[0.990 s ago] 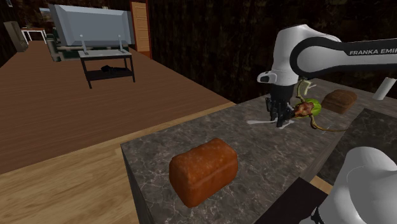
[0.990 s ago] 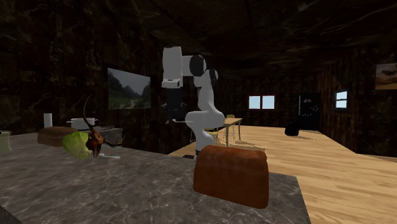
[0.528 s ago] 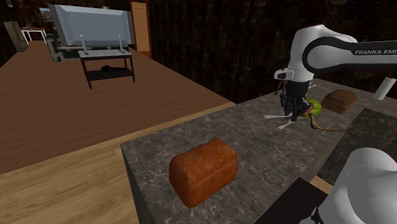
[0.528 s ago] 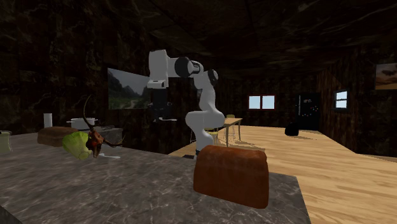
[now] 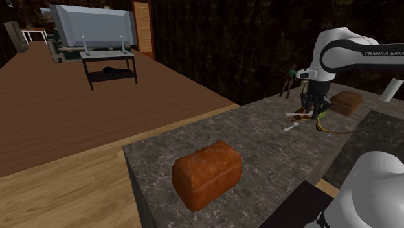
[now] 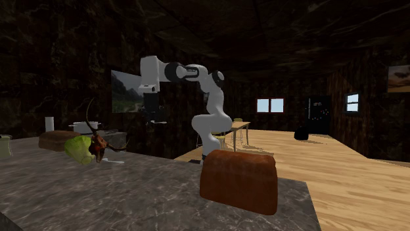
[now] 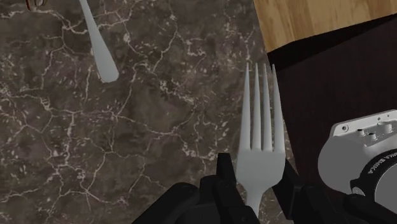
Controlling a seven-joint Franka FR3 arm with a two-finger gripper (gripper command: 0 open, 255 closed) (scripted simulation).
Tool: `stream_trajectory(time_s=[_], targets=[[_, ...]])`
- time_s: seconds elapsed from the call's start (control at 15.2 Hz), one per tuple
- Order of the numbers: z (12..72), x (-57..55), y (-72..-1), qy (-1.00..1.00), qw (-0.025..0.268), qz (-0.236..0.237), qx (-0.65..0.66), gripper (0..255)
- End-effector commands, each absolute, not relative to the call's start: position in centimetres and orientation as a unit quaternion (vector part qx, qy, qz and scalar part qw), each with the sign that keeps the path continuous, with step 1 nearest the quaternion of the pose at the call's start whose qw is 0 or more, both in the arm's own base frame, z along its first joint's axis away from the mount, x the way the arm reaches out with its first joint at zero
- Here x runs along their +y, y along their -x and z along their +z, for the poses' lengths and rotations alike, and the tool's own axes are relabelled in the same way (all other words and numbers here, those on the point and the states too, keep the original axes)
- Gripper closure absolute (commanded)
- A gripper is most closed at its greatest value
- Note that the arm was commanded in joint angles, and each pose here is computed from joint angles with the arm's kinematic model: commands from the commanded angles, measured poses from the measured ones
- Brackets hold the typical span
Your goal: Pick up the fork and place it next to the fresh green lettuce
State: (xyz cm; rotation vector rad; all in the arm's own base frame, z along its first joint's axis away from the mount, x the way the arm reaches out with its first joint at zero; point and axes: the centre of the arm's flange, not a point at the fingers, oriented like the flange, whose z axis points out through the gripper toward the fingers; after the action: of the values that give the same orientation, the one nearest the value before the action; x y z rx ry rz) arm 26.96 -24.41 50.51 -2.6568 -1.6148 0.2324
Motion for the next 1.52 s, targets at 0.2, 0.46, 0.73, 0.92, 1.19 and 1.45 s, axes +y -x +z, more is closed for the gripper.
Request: stream_trajectory(time_s=[0.2,0.46,0.73,0.92,1.19,1.45], targets=[[50.5,-30.9,-25.3,0.852,0.012,0.075,-0.518,255],[50.5,-36.0,-23.9,0.852,0.012,0.075,-0.518,255],[50.5,-41.1,-22.5,0.852,0.012,0.075,-0.518,255],[50.0,-43.6,-21.8,0.852,0.012,0.075,-0.518,255],[47.9,-43.6,-21.8,0.852,0.012,0.075,-0.518,255],[45.8,-43.6,-21.8,0.852,0.012,0.075,-0.518,255]])
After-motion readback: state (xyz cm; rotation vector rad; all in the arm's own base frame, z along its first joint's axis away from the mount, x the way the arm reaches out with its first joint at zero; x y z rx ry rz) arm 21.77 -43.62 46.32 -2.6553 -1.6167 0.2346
